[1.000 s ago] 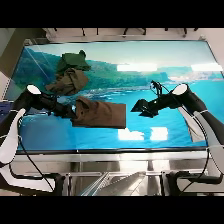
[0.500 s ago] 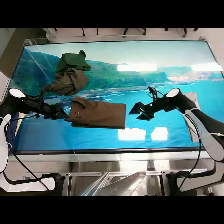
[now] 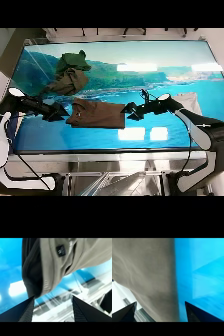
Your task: Fold the shirts.
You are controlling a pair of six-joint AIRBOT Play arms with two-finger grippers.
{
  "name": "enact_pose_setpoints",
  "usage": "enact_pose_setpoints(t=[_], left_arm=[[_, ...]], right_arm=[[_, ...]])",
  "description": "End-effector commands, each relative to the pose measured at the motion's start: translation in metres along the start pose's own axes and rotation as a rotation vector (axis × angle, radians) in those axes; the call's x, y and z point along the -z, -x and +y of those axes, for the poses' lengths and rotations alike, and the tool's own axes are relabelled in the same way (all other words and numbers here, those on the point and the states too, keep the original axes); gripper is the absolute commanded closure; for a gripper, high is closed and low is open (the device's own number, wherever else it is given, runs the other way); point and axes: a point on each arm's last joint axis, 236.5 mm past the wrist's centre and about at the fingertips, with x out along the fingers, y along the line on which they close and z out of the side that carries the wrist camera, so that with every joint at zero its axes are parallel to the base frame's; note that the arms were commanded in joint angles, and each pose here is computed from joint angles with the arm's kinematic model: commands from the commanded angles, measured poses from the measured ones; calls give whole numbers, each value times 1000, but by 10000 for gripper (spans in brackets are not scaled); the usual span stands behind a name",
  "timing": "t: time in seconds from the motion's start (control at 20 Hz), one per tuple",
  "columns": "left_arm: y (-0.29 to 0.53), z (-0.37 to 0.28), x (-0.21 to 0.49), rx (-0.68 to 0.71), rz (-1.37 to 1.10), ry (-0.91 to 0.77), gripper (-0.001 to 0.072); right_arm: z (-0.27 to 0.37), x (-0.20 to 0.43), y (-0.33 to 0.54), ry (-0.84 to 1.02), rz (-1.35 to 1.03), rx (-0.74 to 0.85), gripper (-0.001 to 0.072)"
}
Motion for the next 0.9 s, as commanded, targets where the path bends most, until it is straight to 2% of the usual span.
enact_pose_setpoints(t=[0.0,0.1,0.15,0.2,0.35,0.4,0.45,0.5,0.65,0.85], left_arm=[[37,-15,-23,-56,-138,-20,205],[63,-31,-37,-80,-242,-74,207],[76,-39,-43,-90,-289,-101,376],[86,-46,-46,-96,-319,-127,695],[104,-60,-49,-107,-365,-173,692],[106,-62,-48,-107,-363,-179,691],[106,-63,-46,-105,-356,-181,692],[105,-63,-42,-103,-341,-181,691],[101,-63,-31,-96,-291,-181,691],[100,-64,-28,-92,-279,-196,691]], right_arm=[[-1,-10,-18,32,-57,25,-2],[17,-11,-33,75,-84,-8,-2],[28,-11,-40,88,-98,-35,-2],[39,-11,-46,94,-112,-69,-1],[54,-13,-59,92,-142,-121,2],[53,-13,-60,85,-138,-124,24],[52,-11,-60,89,-128,-126,264],[56,-7,-55,136,-111,-148,688],[80,-6,-20,221,-116,-183,694],[94,-10,71,262,-276,-71,694]])
